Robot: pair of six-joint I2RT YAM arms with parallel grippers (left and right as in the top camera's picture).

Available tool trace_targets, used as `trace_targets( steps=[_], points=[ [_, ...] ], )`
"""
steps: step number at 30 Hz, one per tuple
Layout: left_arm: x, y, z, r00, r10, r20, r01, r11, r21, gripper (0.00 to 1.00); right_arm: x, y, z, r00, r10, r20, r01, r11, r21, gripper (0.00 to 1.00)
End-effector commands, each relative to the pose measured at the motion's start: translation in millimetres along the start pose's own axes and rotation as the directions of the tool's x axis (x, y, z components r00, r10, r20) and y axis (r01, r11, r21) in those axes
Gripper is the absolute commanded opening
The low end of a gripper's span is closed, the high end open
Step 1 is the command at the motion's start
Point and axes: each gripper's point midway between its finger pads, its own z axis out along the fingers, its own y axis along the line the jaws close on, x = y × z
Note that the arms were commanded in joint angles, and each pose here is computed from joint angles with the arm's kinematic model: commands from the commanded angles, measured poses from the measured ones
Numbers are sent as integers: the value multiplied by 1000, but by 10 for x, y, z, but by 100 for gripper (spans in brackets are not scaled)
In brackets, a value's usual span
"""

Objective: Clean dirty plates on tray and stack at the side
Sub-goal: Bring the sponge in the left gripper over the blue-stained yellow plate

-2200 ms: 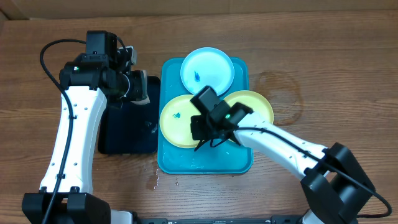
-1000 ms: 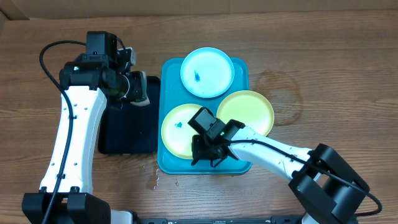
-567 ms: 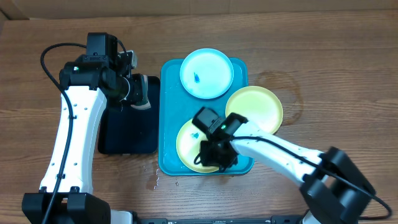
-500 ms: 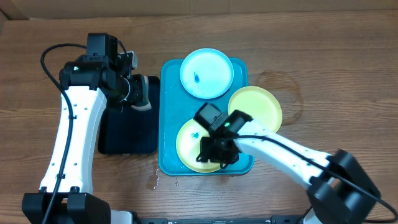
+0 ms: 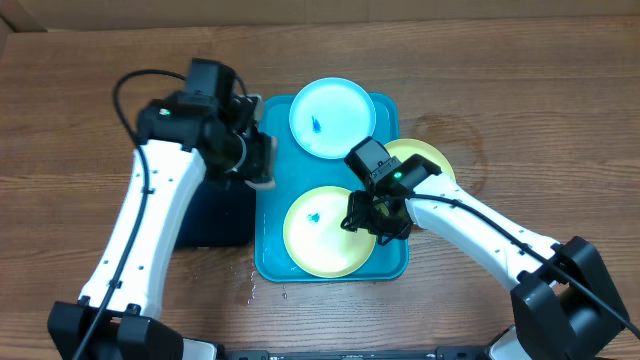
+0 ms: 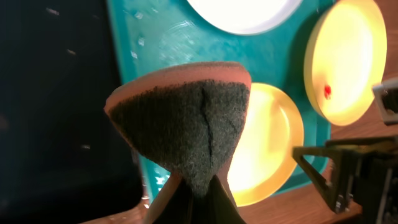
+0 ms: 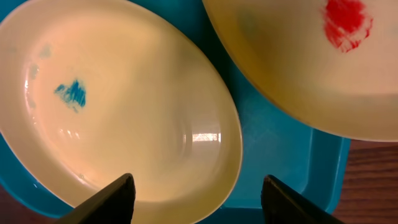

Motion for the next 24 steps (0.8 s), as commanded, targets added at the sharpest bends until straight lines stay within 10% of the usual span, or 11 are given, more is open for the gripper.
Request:
trace_targets(
  steps=[1, 24],
  points=[
    [139, -65, 208, 998, -38, -52, 38, 999, 1, 4, 65, -62, 104, 1000, -3, -12, 3, 1000, -3, 63],
    [578, -291, 963, 992, 58, -115, -47, 994, 97, 4, 26, -49, 389, 997, 71, 35, -68, 995, -76, 17]
  ],
)
